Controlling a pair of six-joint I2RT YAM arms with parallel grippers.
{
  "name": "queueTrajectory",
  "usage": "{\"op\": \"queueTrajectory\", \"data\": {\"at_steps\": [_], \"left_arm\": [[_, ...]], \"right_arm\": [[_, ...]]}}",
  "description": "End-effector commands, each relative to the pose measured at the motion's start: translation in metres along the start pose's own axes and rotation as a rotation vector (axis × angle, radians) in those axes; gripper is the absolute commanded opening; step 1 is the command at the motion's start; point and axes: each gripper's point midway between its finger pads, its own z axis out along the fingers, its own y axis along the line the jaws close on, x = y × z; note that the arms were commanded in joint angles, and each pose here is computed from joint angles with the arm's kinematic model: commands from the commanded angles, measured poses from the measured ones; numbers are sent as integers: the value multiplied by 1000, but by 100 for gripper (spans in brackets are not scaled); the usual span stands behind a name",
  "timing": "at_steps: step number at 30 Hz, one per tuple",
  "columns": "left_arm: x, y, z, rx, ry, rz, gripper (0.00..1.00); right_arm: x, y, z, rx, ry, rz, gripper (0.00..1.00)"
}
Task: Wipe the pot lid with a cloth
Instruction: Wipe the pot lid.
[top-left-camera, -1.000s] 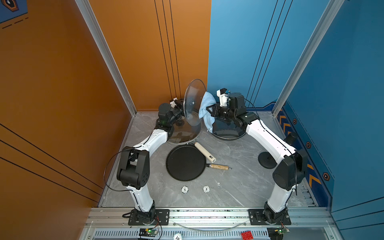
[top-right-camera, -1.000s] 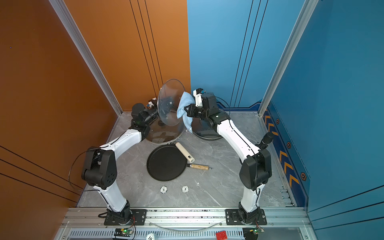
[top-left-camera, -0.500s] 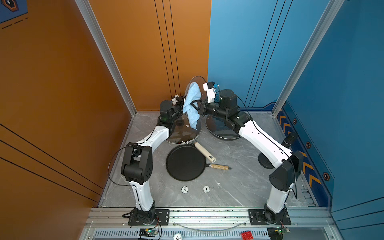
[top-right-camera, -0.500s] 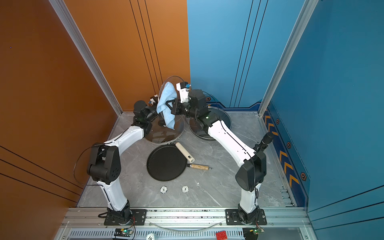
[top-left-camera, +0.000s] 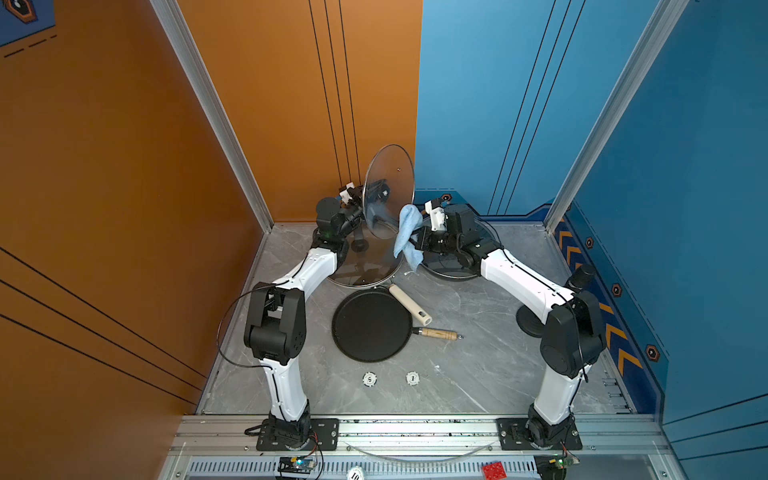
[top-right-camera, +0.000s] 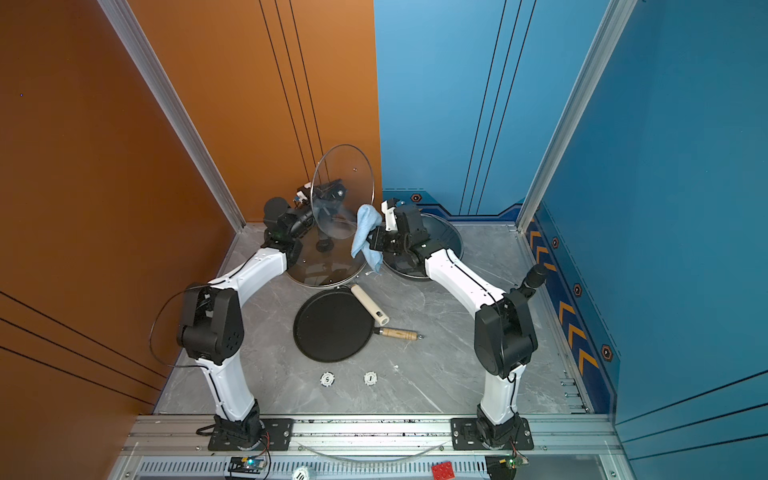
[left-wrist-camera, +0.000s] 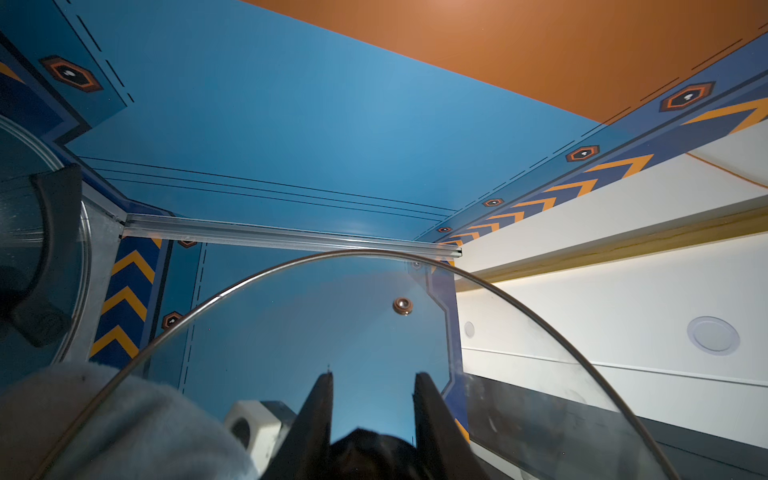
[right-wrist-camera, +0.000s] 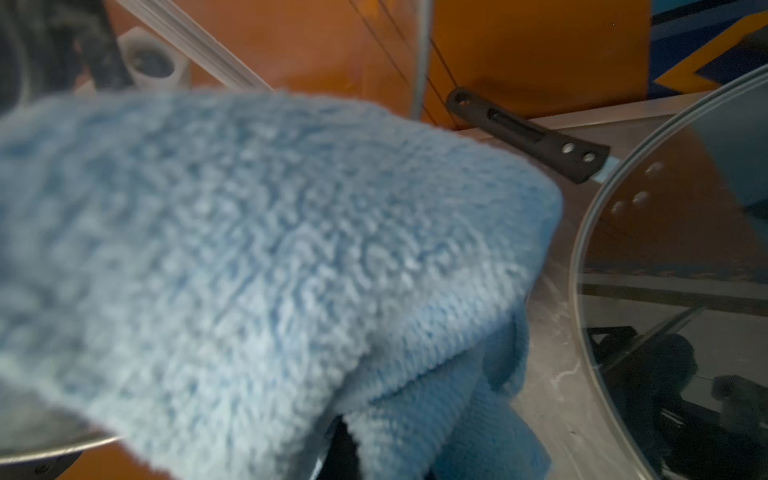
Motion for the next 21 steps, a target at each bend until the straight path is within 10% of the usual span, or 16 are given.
{"op": "queueTrajectory", "data": {"at_steps": [1,12,21], "left_arm": [[20,-50,-3,141,69,65,31],[17,-42,-5,125,64,67,31],[27,-33,-2,109,89,70,31]], "right_arm": [[-21,13,-9,-19,-82,-1,0],[-78,143,-92,-271,-245,-210,0],[-88,195,-73,-413,-221,-239,0]]}}
